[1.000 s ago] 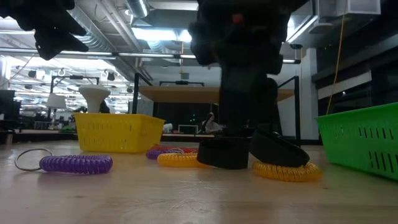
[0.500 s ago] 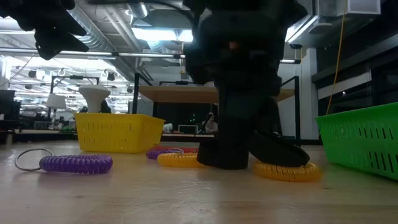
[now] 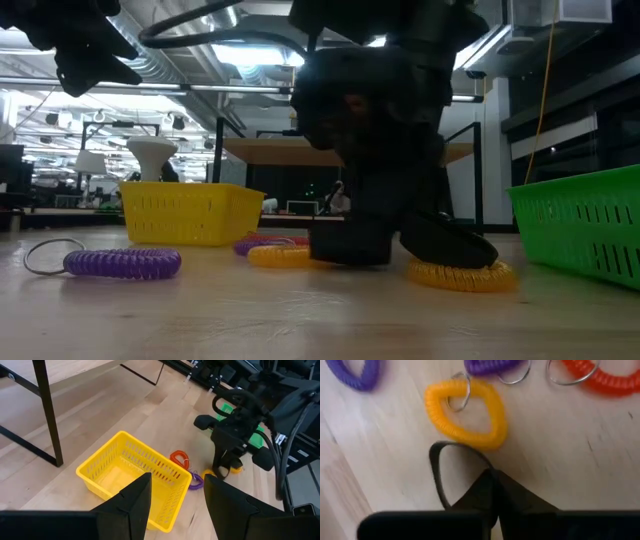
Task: Pick & Place Office Desk Supplies
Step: Put the black rubber band into the green bin
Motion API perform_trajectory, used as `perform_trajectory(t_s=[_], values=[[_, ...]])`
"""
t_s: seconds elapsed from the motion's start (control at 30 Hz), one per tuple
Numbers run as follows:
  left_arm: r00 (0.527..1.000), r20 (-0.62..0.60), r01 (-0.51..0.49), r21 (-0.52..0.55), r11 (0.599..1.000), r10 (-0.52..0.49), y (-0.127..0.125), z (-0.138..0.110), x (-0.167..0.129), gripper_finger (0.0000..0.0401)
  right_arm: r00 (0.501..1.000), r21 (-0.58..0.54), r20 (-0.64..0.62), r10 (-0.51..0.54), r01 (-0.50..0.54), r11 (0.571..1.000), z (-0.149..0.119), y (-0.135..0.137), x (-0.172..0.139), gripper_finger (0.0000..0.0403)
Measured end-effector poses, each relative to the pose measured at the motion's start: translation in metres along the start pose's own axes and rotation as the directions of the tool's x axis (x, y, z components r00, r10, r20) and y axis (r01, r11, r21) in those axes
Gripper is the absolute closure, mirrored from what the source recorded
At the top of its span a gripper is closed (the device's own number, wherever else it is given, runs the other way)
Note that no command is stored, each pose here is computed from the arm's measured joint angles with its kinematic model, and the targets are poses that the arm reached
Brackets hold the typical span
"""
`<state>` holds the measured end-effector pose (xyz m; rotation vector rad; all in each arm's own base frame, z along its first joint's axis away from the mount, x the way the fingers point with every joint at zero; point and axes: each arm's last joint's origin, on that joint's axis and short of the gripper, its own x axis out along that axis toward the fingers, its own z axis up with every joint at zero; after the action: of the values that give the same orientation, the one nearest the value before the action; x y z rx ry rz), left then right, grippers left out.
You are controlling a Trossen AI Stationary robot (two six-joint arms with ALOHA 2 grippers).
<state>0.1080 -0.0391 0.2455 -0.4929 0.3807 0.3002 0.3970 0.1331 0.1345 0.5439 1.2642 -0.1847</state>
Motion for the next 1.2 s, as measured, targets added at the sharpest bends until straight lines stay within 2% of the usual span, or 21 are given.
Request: perform_trajectory(t_s=[0.17, 0.37, 0.47, 0.57, 0.7, 0.8, 0.87, 1.03, 1.2], values=[[1.000, 0.001, 0.000, 0.000, 1.000, 0.000, 0.000, 0.000, 0.000, 0.0226, 0.999, 0.049, 0.021, 0.046, -0.047, 0.998, 0.002, 0.005, -0.016, 0.0397], [1.000, 0.001, 0.000, -0.001, 1.000, 0.000, 0.000, 0.000, 0.000, 0.0226, 0.982, 0.095, 0.172, 0.072, -0.090, 0.991, 0.004, 0.012, -0.075, 0.0399], [1.000, 0.001, 0.000, -0.001, 1.000, 0.000, 0.000, 0.000, 0.000, 0.0226, 0.965, 0.131, 0.259, 0.043, -0.079, 0.988, -0.002, 0.012, -0.114, 0.0400], [1.000, 0.001, 0.000, -0.001, 1.000, 0.000, 0.000, 0.000, 0.000, 0.0226, 0.954, 0.191, 0.299, -0.020, -0.039, 0.981, -0.020, 0.010, -0.148, 0.0401], [1.000, 0.001, 0.000, -0.001, 1.000, 0.000, 0.000, 0.000, 0.000, 0.0226, 0.965, 0.303, 0.222, -0.142, 0.070, 0.951, -0.054, 0.002, -0.175, 0.0401], [1.000, 0.001, 0.000, -0.001, 1.000, 0.000, 0.000, 0.000, 0.000, 0.0226, 0.969, 0.369, 0.096, -0.227, 0.177, 0.912, -0.081, -0.001, -0.182, 0.0401], [1.000, 0.001, -0.001, 0.000, 1.000, 0.001, 0.000, 0.000, 0.000, 0.0226, 0.968, 0.401, 0.034, -0.249, 0.215, 0.890, -0.096, 0.002, -0.183, 0.0402], [1.000, 0.004, -0.003, 0.000, 1.000, 0.003, 0.000, 0.000, 0.000, 0.0226, 0.966, 0.464, -0.006, -0.260, 0.233, 0.855, -0.119, 0.011, -0.172, 0.0402], [1.000, 0.008, -0.007, 0.002, 1.000, 0.007, 0.000, 0.000, 0.000, 0.0226, 0.969, 0.503, -0.063, -0.238, 0.237, 0.831, -0.137, 0.013, -0.139, 0.0402]])
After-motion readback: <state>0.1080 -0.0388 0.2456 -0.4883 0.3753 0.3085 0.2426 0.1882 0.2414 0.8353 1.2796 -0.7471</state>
